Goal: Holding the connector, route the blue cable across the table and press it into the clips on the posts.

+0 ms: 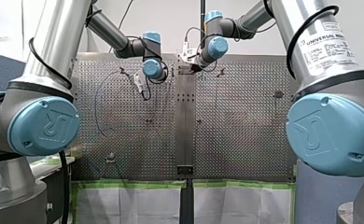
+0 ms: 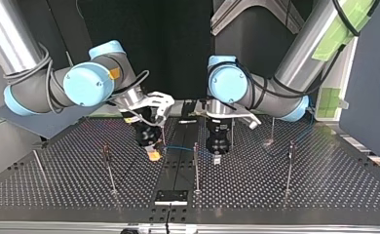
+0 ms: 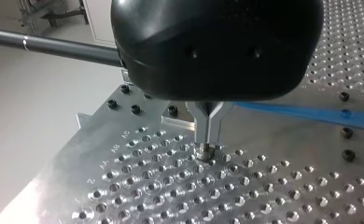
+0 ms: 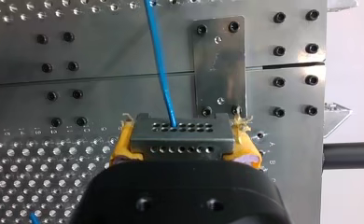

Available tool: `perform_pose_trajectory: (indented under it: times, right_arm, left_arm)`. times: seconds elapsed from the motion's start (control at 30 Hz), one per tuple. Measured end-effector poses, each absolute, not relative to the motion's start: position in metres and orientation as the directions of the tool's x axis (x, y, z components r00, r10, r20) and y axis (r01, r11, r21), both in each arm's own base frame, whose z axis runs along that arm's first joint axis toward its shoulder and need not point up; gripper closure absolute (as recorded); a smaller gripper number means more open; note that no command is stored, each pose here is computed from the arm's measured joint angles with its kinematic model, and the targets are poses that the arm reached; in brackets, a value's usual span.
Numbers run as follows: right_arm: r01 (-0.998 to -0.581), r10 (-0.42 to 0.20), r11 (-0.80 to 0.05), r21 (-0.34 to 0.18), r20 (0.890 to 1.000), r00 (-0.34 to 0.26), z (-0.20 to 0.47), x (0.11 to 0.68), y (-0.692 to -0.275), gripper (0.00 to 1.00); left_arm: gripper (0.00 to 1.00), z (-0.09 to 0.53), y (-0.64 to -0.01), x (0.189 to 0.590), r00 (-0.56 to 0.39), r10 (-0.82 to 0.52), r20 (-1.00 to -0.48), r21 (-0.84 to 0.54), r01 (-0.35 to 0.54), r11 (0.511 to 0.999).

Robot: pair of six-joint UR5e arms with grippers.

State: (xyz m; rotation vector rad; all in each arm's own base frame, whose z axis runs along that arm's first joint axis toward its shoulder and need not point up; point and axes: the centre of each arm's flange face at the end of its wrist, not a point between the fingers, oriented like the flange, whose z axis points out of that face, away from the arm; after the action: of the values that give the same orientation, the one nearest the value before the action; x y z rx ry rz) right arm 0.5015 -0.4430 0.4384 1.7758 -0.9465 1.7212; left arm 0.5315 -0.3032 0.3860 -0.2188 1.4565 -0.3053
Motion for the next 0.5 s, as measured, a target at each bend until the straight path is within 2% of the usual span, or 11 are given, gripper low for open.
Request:
perform_pose_trajectory:
  times: [0.4, 0.43, 0.47, 0.5]
  right_arm:
    - [-0.772, -0.151, -0.623, -0.126, 0.988, -0.040, 0.426, 0.491, -0.480, 1.00]
    - [-0.773, -0.151, -0.621, -0.127, 0.988, -0.041, 0.426, 0.490, -0.482, 1.00]
    - [-0.775, -0.151, -0.619, -0.127, 0.988, -0.041, 0.425, 0.488, -0.484, 1.00]
    - [-0.776, -0.151, -0.618, -0.127, 0.988, -0.042, 0.425, 0.486, -0.486, 1.00]
  left_arm:
    - [1.00, 0.384, -0.298, 0.554, 0.089, -0.326, -0.941, -0.322, 0.054, 0.945]
    - [0.92, 0.384, -0.297, 0.554, 0.087, -0.325, -0.942, -0.321, 0.050, 0.946]
    - [0.79, 0.384, -0.296, 0.554, 0.085, -0.323, -0.942, -0.320, 0.046, 0.946]
    - [0.79, 0.383, -0.295, 0.554, 0.081, -0.321, -0.944, -0.319, 0.038, 0.947]
